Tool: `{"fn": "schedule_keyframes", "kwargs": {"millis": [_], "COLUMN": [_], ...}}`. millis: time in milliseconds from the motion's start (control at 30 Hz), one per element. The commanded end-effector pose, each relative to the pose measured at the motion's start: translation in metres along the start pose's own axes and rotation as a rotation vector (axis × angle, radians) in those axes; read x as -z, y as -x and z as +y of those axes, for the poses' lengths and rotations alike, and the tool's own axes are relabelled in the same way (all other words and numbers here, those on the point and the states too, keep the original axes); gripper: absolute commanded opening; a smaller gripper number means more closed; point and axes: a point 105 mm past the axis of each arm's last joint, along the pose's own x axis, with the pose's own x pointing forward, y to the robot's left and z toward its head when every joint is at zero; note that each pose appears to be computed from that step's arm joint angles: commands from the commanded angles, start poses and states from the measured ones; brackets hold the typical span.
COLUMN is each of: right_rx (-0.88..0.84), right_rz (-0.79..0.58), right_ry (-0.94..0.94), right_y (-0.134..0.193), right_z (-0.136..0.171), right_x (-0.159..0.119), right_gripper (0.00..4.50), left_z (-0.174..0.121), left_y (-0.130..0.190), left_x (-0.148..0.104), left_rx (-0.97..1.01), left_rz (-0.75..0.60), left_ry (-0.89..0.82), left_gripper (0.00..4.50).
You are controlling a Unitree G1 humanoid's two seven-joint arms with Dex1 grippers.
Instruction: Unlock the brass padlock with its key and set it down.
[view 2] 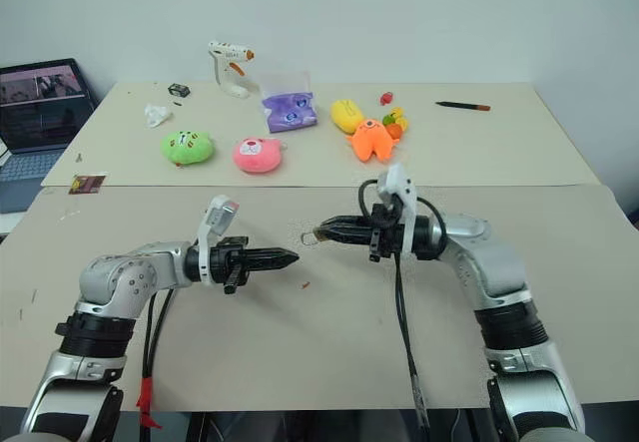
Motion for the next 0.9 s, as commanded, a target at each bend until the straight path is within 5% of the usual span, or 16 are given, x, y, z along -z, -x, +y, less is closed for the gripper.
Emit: {"fn": "schedule_keyframes", "kwargs": {"millis": [33, 233, 333, 467, 900], "right_rx": [0.033, -0.064, -0.064, -0.067, -0.076], "right_rz": [-0.077, -0.075, -0.053, -0.062, -0.090], "right_ry": [0.076, 0.039, 0.024, -0.005, 0.004], "right_y": [0.011, 0.017, 0.014, 0.013, 0.011], "right_z": [-0.003, 0.023, 0.027, 0.030, 0.030], "right_x": [-0.040, -0.054, -0.044, -0.040, -0.050], "right_gripper": [0.04, 0.04, 0.04, 0.04, 0.04], "left_z": [-0.004, 0.001, 0.000, -0.034, -0.033], "left_y": [0.003, 0.002, -0.002, -0.008, -0.011], "left_x": [-0.009, -0.021, -0.052, -0.080, -0.064], "left_rx": [0.024, 0.008, -0.007, 0.109, 0.098], "left_rz": [-0.001, -0.057, -0.192, -0.266, -0.216], "left_ry": [-0.046, -0.037, -0.005, -0.012, 0.012], "left_gripper": [0.03, 0.03, 0.03, 0.03, 0.03]}}
